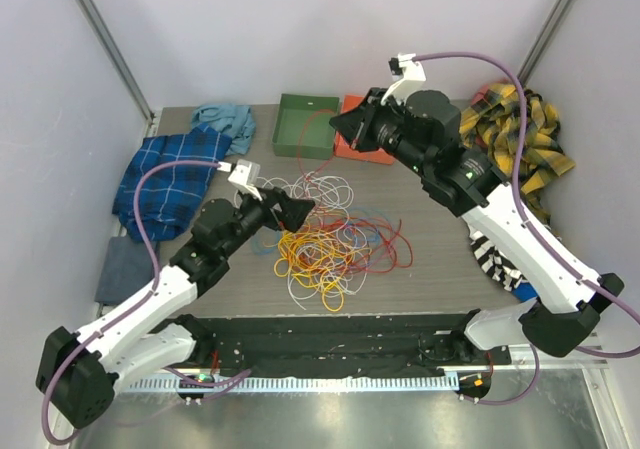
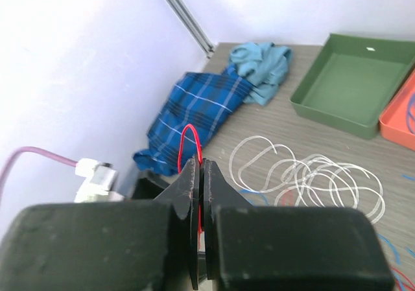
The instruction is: Untangle the cables
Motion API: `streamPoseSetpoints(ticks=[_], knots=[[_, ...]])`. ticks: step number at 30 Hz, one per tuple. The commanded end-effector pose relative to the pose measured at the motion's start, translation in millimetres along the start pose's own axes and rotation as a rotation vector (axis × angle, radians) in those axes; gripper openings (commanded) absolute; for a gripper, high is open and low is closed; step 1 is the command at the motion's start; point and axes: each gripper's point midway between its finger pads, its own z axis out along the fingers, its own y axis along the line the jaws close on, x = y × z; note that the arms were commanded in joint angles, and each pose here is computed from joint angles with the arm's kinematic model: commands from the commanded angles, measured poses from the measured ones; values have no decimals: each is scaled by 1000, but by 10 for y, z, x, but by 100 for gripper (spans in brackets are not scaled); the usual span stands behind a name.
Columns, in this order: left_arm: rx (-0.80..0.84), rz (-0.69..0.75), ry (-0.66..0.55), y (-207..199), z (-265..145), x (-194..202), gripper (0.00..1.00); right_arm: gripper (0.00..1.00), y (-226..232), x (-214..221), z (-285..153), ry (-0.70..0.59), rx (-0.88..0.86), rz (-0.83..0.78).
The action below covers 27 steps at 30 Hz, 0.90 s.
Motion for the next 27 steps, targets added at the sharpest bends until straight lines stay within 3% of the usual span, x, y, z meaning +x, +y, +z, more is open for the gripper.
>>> streamPoseSetpoints(ticks=[1,5,11,14,17,23,27], knots=[[74,45,-155,-186,158,-364,100,1,255,-261,-107,-37,-77,45],[74,65,-204,-182,306,-434,100,1,362,-347,-191,-45,-115,69],[200,68,-287,-465,383,-569,100,1,384,-392,-259,-53,-120,81],[234,81,-263,-526,343,-526,100,1,385,-404,-302,-52,-119,67],[159,109,-204,-357,267,-372,100,1,343,-483,-348,-76,-92,45],[58,114,-172,-107,-154,-164,100,1,328,-500,-321,-81,-81,37],[85,108,-171,-116,-307,-71,100,1,380,-482,-273,-75,-105,55]])
